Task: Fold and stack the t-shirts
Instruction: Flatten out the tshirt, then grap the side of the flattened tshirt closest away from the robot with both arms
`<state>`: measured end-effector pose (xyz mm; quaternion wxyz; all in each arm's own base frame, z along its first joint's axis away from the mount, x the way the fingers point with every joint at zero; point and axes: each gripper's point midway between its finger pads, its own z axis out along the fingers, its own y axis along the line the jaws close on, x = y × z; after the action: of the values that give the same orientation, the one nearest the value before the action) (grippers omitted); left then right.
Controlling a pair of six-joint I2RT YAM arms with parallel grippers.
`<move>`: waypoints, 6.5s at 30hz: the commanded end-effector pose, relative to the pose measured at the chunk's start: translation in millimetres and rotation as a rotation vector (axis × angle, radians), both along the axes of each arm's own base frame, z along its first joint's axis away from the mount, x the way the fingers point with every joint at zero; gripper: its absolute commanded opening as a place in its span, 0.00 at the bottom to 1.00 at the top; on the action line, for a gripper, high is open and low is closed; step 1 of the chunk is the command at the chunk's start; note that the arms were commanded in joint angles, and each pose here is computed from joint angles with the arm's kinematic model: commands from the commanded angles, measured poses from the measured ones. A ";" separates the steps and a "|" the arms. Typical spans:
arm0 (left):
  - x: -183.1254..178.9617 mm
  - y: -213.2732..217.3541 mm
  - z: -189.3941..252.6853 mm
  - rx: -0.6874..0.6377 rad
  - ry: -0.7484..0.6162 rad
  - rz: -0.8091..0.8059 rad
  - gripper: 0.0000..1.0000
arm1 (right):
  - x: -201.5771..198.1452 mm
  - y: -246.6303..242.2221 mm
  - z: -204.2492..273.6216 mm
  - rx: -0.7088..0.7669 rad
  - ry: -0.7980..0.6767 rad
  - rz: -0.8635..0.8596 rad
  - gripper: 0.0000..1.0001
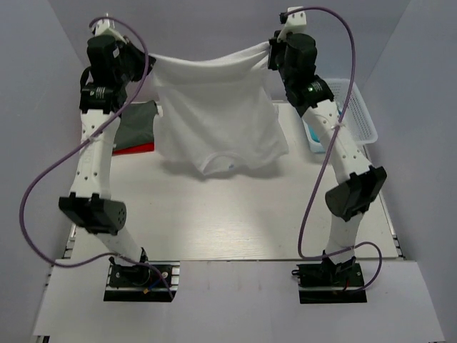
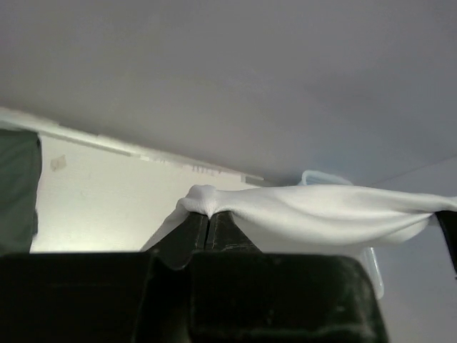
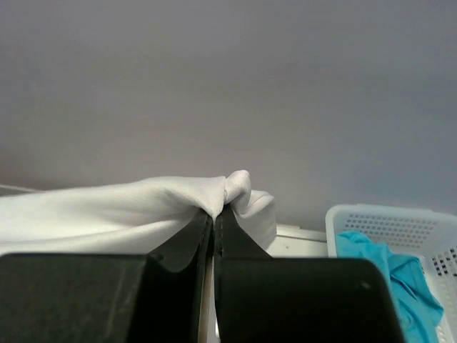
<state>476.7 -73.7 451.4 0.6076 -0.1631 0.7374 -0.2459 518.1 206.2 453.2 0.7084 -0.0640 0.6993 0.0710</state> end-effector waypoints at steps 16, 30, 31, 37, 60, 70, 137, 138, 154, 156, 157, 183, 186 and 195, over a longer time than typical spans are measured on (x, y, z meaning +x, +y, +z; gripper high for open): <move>-106.3 12.8 -123.5 -0.085 0.208 0.083 0.00 | -71.1 -73.5 -105.8 0.000 0.319 -0.089 0.00; -230.7 -6.5 -316.4 -0.130 0.776 -0.003 0.99 | -174.1 -114.2 -315.0 -0.029 0.918 -0.292 0.80; -226.7 -6.8 -308.3 -0.132 0.746 -0.006 1.00 | -172.0 -110.8 -309.1 -0.015 0.900 -0.267 0.90; -194.2 0.7 -286.8 -0.094 0.666 0.030 1.00 | -169.9 -94.4 -289.3 0.009 0.836 -0.152 0.90; 40.8 -43.4 -378.8 0.053 0.835 -0.089 1.00 | -162.2 -83.6 -376.0 0.097 0.943 -0.186 0.90; -132.9 -5.2 -442.0 0.108 1.193 0.100 1.00 | -154.4 -56.5 -410.5 0.150 1.048 -0.082 0.90; 130.8 -53.3 -312.6 0.223 0.578 -0.058 1.00 | 38.8 -53.6 -371.0 -0.017 0.832 -0.229 0.90; 132.0 -53.1 -296.2 0.227 0.541 -0.060 1.00 | 41.4 -47.3 -351.5 -0.017 0.787 -0.198 0.90; -159.3 -29.4 -331.9 0.064 0.920 0.006 1.00 | -101.2 -27.1 -313.3 0.163 0.680 0.002 0.90; -188.6 -30.7 -341.2 0.007 0.992 0.019 1.00 | -106.4 -25.8 -312.7 0.197 0.679 0.024 0.90; -212.1 -39.1 -344.6 -0.021 1.021 -0.040 1.00 | -114.7 -29.3 -317.4 0.207 0.679 0.026 0.90; -383.0 -18.1 -442.7 -0.039 1.505 0.077 0.56 | -134.2 -33.3 -328.5 0.303 0.660 0.062 0.90; -371.9 -9.1 -443.7 -0.004 1.481 0.153 0.47 | -139.3 -34.0 -325.0 0.310 0.660 0.073 0.90; -360.5 -19.2 -442.9 0.009 1.490 0.058 0.00 | -179.3 -66.3 -348.7 0.279 0.815 -0.093 0.90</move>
<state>95.3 -88.9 7.7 -0.0838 -0.3220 0.9425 -0.0305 353.3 157.9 111.6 0.4071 0.0649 0.8907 0.1915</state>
